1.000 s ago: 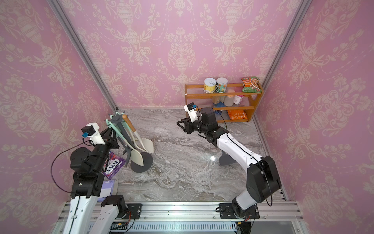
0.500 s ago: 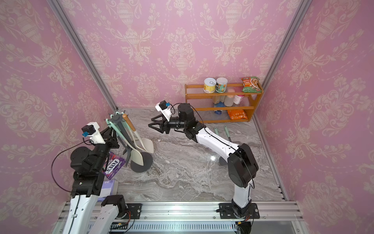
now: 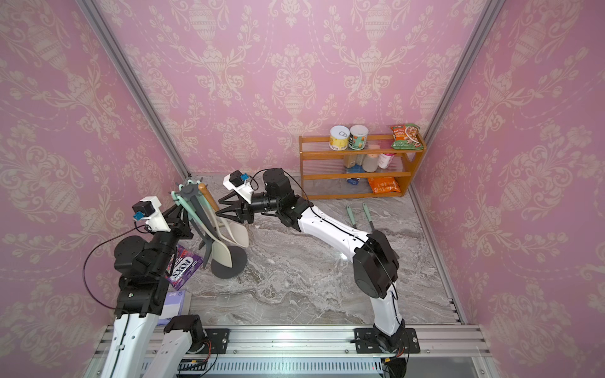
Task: Take the spatula off the kitchen utensil rack
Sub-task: Take off the spatula from the rack.
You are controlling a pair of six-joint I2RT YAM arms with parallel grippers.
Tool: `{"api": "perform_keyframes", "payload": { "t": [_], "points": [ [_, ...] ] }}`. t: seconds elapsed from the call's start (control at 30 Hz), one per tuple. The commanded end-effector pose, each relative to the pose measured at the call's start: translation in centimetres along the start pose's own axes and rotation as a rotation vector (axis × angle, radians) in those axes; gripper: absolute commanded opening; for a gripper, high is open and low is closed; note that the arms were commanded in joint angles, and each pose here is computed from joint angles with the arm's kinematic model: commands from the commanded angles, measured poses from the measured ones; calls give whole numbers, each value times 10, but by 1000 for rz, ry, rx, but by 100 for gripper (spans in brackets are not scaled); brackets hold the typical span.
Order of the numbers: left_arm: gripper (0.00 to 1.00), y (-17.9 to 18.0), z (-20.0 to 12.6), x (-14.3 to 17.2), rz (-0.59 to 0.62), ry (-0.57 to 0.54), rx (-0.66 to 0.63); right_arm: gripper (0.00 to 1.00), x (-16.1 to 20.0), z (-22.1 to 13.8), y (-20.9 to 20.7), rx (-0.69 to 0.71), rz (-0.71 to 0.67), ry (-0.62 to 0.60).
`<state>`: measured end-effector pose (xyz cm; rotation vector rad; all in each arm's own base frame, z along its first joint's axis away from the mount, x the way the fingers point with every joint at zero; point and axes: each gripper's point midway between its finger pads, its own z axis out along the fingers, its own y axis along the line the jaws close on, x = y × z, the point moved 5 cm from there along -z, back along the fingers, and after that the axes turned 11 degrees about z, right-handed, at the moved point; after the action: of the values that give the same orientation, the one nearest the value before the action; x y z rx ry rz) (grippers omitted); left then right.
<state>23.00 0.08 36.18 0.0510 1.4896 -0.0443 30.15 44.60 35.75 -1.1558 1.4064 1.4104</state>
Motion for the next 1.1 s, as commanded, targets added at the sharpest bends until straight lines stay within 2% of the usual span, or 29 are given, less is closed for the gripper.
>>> {"api": "perform_keyframes", "payload": {
  "t": [0.0,0.27,0.53,0.8,1.07],
  "points": [
    [0,1,4,13,-29,74,3,49,-1,11,-2,-2,-43,5],
    [0,1,5,15,-27,76,-1,48,1,24,-9,-6,-40,3],
    [0,2,5,15,-21,78,-6,46,-1,8,5,20,-94,14],
    [0,2,4,16,-21,78,-11,48,-14,-2,8,69,-146,3],
    [0,2,5,16,-21,77,-4,50,-21,7,-6,93,-153,-19]
  ]
}}
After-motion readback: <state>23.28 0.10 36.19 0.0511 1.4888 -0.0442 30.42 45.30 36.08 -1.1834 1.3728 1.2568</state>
